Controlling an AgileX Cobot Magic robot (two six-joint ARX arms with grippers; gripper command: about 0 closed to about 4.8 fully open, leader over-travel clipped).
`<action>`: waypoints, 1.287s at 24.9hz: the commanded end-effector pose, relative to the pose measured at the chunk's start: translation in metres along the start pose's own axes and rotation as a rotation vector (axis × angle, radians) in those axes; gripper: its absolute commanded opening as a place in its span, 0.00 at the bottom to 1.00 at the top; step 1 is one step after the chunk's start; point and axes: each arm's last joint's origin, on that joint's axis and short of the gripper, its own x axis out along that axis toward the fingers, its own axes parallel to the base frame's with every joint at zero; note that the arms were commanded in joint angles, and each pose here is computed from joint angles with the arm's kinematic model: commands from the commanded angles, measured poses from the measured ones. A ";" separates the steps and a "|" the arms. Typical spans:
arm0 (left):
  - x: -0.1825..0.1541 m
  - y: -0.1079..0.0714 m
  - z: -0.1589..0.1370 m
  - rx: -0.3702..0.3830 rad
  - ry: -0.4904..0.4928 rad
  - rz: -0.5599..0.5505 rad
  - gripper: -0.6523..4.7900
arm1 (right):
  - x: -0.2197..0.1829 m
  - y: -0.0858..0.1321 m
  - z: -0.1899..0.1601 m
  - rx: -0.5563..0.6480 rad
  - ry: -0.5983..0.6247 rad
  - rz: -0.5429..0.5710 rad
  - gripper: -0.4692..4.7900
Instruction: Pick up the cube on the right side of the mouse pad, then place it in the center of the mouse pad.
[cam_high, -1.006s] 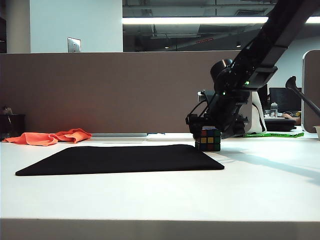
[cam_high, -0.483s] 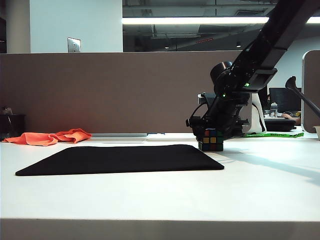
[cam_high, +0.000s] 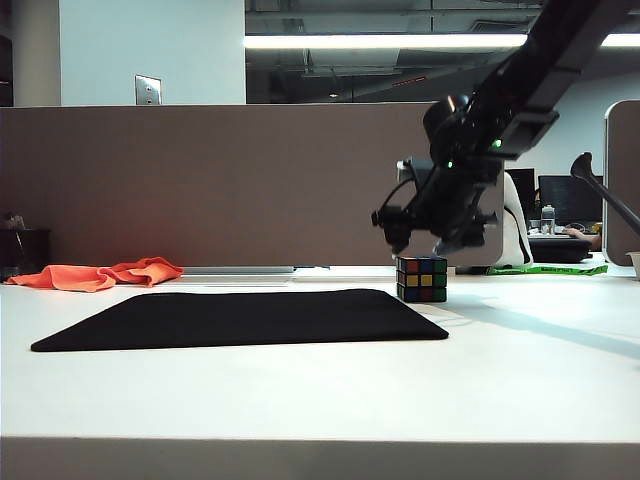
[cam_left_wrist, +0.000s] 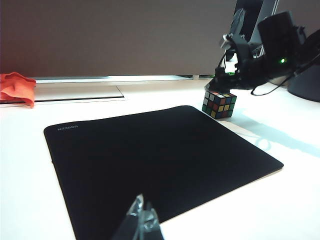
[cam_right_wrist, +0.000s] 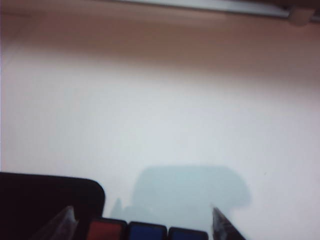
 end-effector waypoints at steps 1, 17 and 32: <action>0.000 0.000 0.003 0.014 -0.019 -0.004 0.11 | -0.003 0.002 0.007 0.002 -0.031 0.003 0.77; 0.000 0.000 0.003 0.014 -0.019 0.000 0.11 | 0.010 -0.001 -0.013 -0.003 0.042 -0.019 0.81; 0.000 0.000 0.003 0.014 -0.019 -0.001 0.11 | 0.010 -0.001 -0.017 -0.006 0.079 -0.029 0.65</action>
